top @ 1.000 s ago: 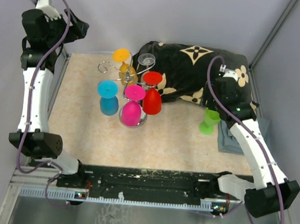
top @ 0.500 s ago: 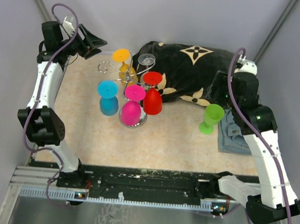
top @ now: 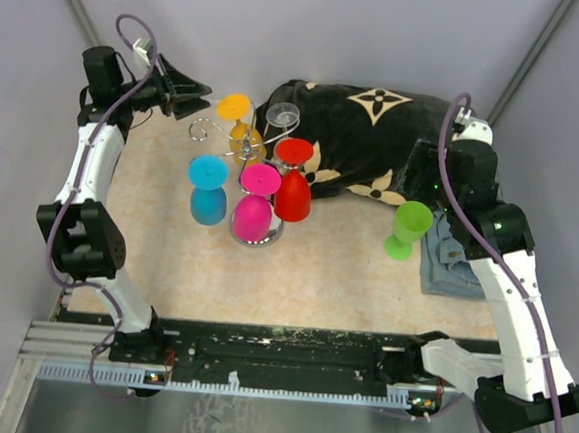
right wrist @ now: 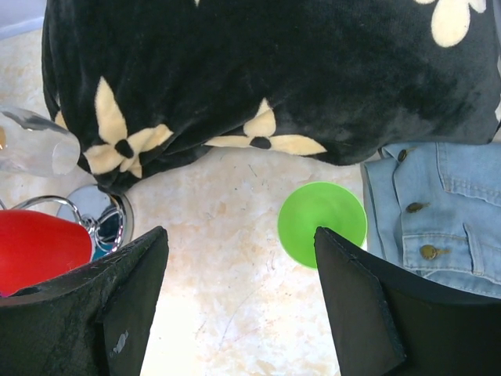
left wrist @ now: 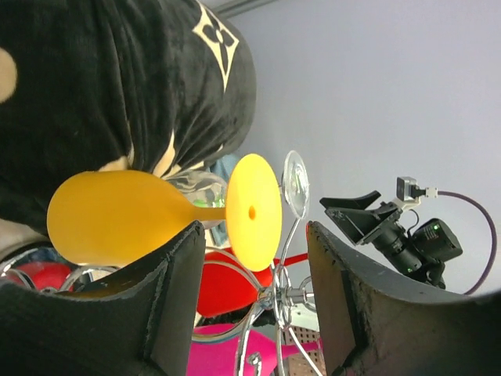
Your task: Take the wine glass off the wine glass rack
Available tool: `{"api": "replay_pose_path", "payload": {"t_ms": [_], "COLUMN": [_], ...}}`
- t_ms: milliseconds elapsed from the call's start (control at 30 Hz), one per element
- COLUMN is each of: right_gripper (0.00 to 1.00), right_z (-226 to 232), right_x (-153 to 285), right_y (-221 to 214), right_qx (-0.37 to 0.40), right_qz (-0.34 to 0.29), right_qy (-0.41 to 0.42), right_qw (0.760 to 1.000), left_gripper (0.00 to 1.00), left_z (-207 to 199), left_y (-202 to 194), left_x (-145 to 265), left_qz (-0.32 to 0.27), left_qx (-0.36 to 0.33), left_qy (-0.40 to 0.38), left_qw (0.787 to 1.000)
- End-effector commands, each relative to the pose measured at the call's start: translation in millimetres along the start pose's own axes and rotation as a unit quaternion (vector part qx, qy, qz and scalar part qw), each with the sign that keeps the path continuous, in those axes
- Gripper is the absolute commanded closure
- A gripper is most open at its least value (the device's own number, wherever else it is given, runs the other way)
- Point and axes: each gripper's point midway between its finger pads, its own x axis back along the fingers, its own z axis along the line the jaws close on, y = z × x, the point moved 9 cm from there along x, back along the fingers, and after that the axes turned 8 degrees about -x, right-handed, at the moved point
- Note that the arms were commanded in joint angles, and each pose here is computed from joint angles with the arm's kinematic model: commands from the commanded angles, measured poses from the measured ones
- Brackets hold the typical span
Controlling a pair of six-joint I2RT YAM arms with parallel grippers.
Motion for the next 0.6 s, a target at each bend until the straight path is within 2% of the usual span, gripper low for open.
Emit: {"api": "replay_pose_path", "payload": {"t_ms": [0, 567], "right_gripper": [0.24, 0.24], "right_z": [6, 4], "right_x": [-2, -2], "right_y": [5, 1], "right_qx": [-0.003, 0.000], "right_qz": [-0.013, -0.009], "right_qy": [0.018, 0.019], "right_qw": [1.000, 1.000], "left_gripper": [0.40, 0.44], "left_z": [8, 7], "left_y": [-7, -17], "left_x": [3, -19], "left_qz": [0.024, 0.057], "left_qx": [0.019, 0.024], "left_qy": [-0.017, -0.029], "left_qw": [0.999, 0.998]}}
